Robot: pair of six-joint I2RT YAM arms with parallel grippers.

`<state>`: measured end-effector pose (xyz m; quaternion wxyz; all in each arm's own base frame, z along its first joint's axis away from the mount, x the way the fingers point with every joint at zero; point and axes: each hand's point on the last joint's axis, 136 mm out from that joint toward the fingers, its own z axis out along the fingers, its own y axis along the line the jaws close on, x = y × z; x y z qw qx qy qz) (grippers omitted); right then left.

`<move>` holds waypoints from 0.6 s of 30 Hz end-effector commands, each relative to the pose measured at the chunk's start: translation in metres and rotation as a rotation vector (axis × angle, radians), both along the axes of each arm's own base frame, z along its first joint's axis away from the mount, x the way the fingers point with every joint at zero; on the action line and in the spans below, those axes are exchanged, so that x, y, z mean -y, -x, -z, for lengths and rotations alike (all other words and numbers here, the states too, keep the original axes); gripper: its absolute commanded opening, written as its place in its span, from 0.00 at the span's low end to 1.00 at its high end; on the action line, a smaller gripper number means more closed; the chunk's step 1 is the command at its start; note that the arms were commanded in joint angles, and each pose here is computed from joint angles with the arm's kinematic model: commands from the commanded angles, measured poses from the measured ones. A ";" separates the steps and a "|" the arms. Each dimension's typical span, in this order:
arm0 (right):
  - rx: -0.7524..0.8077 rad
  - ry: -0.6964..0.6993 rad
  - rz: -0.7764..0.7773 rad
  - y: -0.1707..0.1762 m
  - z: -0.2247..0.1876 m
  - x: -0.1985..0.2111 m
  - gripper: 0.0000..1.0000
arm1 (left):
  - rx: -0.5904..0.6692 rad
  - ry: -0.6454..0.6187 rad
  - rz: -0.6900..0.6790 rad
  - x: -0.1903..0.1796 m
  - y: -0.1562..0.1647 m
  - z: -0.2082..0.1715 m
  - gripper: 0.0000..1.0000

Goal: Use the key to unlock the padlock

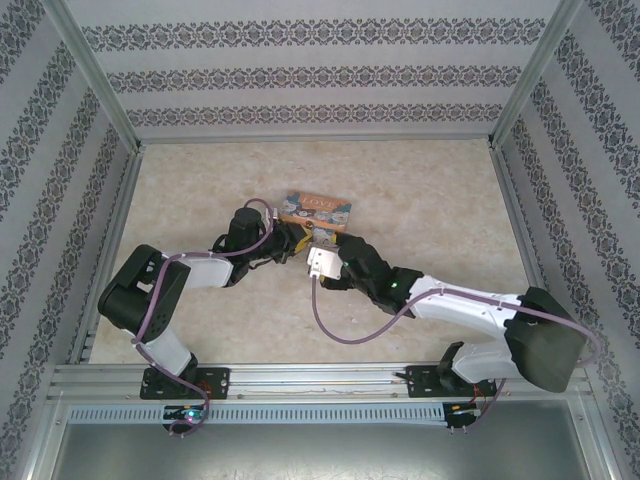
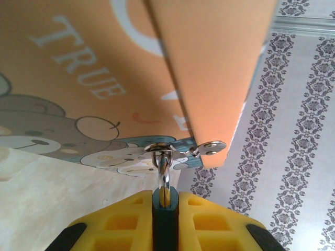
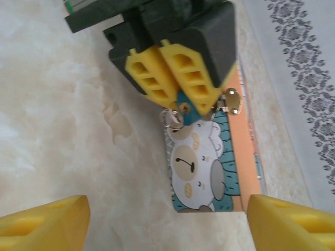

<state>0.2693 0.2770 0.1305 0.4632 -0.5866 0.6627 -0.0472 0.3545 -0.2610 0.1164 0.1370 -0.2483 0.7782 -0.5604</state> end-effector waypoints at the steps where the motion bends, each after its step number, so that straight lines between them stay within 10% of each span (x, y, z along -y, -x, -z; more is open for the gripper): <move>1: 0.019 -0.018 -0.024 -0.005 -0.012 -0.014 0.75 | 0.036 0.023 0.008 0.007 0.003 -0.017 0.14; 18: 0.039 0.008 -0.043 -0.023 -0.007 -0.033 0.44 | 0.036 0.026 0.028 0.014 0.004 -0.016 0.14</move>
